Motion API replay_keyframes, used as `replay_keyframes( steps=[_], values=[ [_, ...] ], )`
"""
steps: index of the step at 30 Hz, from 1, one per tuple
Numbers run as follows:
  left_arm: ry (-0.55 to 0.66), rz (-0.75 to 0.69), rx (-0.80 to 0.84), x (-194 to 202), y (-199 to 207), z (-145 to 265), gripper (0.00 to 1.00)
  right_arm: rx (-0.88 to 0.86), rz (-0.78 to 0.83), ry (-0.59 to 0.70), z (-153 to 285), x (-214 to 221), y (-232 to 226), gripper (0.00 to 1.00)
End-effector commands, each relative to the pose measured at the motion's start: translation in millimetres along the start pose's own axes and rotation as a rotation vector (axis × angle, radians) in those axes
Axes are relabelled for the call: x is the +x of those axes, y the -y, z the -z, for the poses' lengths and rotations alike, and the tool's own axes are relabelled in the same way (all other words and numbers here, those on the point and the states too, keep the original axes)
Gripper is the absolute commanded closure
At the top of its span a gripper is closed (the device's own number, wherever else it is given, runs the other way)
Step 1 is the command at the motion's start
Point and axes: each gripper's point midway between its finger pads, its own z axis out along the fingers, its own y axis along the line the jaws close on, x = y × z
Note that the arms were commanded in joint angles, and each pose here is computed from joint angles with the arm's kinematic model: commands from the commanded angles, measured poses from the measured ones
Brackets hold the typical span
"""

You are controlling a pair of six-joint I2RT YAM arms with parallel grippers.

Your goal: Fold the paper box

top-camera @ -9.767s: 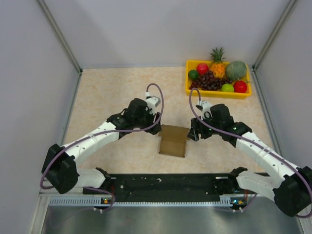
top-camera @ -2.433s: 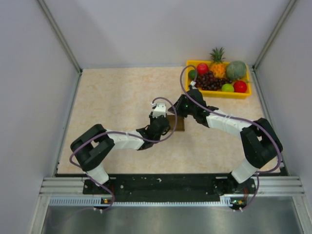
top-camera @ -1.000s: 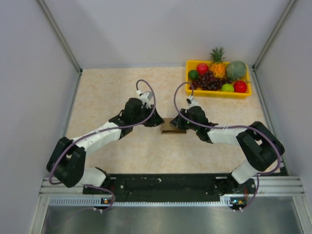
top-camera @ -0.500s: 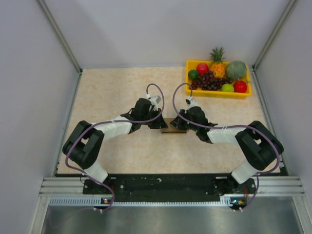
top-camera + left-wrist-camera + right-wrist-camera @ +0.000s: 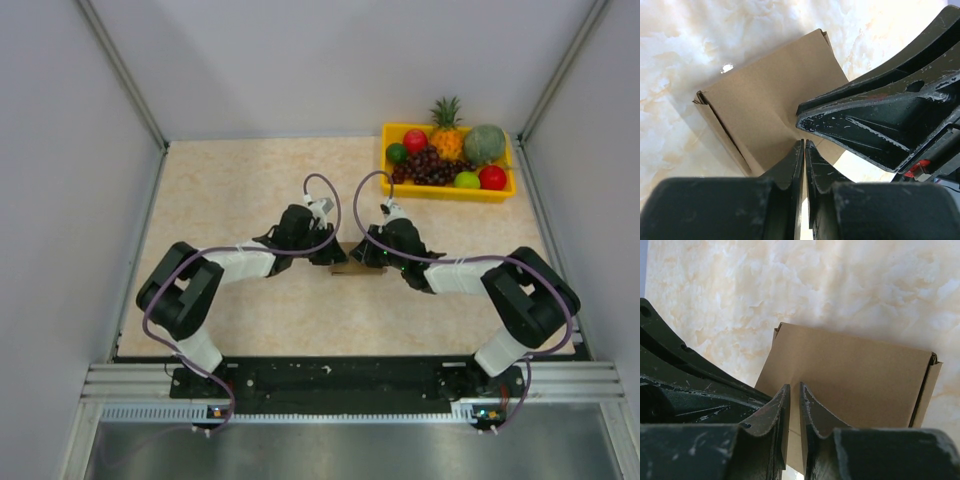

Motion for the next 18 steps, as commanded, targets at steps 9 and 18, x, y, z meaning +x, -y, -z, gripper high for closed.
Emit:
replay_keyframes(
  steps=[9,18],
  values=[
    [0.082,0.074,-0.187,-28,-19,54,0.72,0.000,0.061,-0.029,-2,-10,-13,0.85],
    [0.008,0.132,-0.243,-14,-42,52,1.00,0.005,0.066,-0.029,-3,-11,-13,0.84]
  ],
)
